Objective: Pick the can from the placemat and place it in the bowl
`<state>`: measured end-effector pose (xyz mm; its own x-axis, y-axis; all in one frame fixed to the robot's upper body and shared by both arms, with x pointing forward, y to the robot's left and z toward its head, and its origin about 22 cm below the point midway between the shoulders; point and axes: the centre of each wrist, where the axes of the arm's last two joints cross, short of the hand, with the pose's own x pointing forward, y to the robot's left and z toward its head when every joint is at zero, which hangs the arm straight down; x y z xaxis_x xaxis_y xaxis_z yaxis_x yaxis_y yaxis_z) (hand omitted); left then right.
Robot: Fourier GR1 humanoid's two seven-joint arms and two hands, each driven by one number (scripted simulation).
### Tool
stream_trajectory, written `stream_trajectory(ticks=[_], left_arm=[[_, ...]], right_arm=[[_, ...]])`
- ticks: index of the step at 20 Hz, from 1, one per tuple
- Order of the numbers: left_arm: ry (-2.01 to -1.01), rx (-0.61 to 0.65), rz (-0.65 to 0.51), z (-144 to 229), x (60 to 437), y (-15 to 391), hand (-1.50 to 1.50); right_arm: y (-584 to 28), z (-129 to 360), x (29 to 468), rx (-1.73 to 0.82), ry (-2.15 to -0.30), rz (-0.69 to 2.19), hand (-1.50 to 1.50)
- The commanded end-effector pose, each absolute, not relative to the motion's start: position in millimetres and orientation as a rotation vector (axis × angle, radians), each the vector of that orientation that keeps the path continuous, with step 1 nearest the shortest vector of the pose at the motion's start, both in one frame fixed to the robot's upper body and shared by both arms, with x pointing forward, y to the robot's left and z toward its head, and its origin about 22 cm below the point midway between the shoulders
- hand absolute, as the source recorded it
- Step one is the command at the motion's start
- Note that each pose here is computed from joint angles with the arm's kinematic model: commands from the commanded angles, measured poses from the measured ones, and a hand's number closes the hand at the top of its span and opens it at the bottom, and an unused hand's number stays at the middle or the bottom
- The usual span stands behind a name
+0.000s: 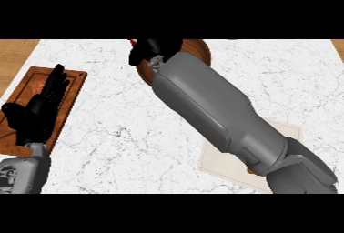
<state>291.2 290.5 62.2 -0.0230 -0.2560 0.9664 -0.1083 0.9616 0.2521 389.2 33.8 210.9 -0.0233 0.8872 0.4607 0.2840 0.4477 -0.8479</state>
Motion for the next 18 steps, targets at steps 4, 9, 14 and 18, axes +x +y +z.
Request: stream_trajectory(ticks=[4,9,14,18], left_arm=[[-1.593,0.279,-0.108,74,293,300,0.0],[-1.599,0.259,-0.123,71,293,272,0.0],[-1.627,0.279,-0.126,67,280,289,0.0],[-1.611,0.277,-0.129,66,287,293,0.0]], right_arm=[[1,182,426,-1.028,-1.576,0.592,1.5],[-17,156,438,-1.032,-1.57,0.583,1.5],[-58,134,454,-1.007,-1.188,0.662,1.5],[-52,125,451,-0.901,-1.22,0.727,-1.5]])
